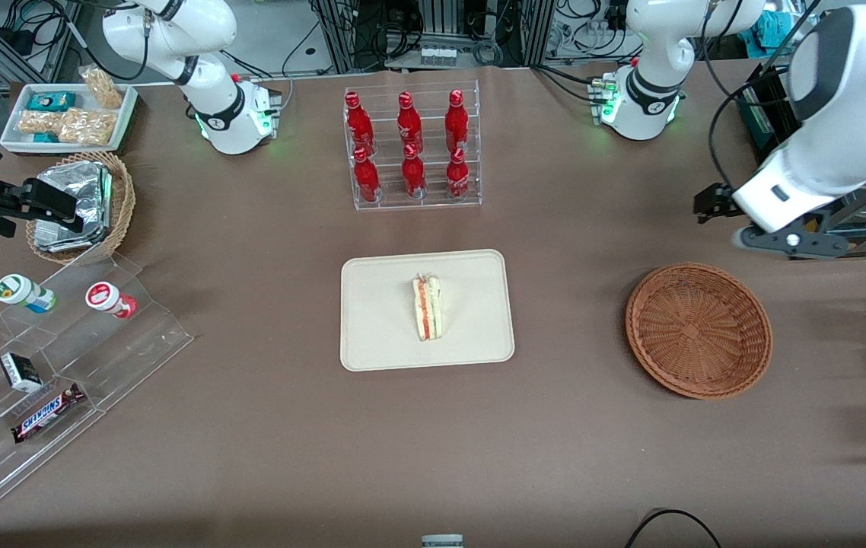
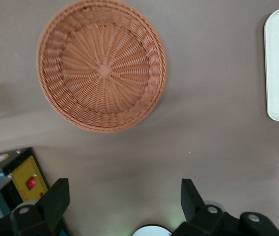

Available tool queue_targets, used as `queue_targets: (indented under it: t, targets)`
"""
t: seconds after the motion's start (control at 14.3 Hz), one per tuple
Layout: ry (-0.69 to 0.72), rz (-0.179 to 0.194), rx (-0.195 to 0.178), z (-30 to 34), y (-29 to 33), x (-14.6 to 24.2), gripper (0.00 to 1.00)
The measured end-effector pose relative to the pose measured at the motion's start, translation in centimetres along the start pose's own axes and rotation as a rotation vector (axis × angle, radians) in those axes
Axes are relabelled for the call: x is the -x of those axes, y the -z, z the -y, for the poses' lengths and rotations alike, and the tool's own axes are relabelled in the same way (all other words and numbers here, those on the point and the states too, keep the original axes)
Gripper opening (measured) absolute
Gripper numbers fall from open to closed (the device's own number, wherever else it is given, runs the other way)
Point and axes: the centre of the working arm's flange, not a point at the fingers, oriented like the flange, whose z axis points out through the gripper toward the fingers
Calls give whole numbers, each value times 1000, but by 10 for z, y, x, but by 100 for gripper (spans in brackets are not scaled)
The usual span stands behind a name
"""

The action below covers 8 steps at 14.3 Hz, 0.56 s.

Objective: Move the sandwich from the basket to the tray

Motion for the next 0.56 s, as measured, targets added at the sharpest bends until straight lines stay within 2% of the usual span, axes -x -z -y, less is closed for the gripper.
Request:
queue_targets:
  t: [0.35, 0.56]
  targets:
    - [48, -109, 6, 32, 50, 1, 100]
    - [68, -133, 29, 42, 59, -1, 100]
